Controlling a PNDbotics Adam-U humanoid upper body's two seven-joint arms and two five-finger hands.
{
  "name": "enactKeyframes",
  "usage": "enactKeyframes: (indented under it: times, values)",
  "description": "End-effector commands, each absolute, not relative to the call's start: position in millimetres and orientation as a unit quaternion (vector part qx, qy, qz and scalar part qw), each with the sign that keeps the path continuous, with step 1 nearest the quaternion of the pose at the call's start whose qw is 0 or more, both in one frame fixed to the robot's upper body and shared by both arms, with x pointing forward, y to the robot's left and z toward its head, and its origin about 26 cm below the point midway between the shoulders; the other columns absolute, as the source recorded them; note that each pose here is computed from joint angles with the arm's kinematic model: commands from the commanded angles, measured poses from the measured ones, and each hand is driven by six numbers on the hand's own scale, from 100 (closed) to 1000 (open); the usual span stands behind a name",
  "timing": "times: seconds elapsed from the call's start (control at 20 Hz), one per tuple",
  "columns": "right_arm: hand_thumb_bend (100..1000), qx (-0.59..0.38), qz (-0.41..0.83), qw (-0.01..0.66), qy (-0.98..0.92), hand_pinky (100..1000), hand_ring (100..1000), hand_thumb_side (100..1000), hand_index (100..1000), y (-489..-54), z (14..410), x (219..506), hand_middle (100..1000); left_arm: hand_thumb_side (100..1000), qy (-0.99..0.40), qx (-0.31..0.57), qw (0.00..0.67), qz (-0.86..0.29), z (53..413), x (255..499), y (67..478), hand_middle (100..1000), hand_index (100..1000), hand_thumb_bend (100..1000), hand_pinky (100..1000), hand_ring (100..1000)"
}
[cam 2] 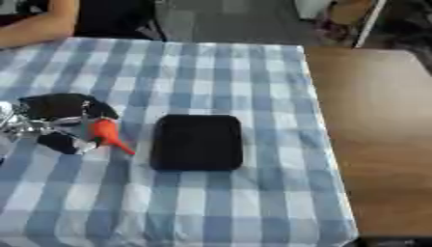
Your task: Pick up objects on the table and place them in the box.
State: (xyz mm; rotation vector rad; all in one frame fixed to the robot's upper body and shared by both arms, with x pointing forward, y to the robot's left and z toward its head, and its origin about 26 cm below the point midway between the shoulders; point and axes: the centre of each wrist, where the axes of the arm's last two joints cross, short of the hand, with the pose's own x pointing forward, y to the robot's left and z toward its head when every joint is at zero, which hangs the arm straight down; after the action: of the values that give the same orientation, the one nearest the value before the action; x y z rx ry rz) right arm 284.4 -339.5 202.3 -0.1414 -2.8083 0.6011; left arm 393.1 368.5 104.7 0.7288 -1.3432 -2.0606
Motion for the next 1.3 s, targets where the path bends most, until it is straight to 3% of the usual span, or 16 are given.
enactKeyframes:
  times: [0.05, 0.1, 0.2, 0.45, 1.3]
  values:
    - [100, -0.052, 0.22, 0.12, -0.967, 585, 781, 401, 870, -340.8, 211.6, 282.0, 825, 590, -0.498, 0.302, 0.263, -0.769, 128.3, 395.7, 375.2, 853, 950, 483, 908, 849]
    - [100, -0.052, 0.22, 0.12, -0.967, 585, 781, 401, 870, -340.8, 211.6, 282.0, 825, 604, -0.498, 0.306, 0.258, -0.769, 130.0, 395.8, 374.4, 854, 949, 464, 908, 849]
    - [100, -0.052, 0.22, 0.121, -0.967, 585, 781, 401, 870, -340.8, 211.6, 282.0, 825, 567, -0.498, 0.312, 0.246, -0.771, 132.9, 396.3, 372.2, 848, 950, 526, 915, 851]
    - [100, -0.052, 0.221, 0.121, -0.966, 584, 781, 402, 870, -340.8, 211.6, 282.0, 824, 554, -0.493, 0.328, 0.216, -0.776, 135.4, 397.3, 368.1, 843, 952, 572, 924, 854]
    - [100, -0.051, 0.223, 0.12, -0.966, 584, 781, 400, 870, -340.7, 212.0, 282.1, 825, 601, -0.45, 0.319, 0.188, -0.812, 121.9, 397.6, 372.9, 842, 926, 599, 946, 865]
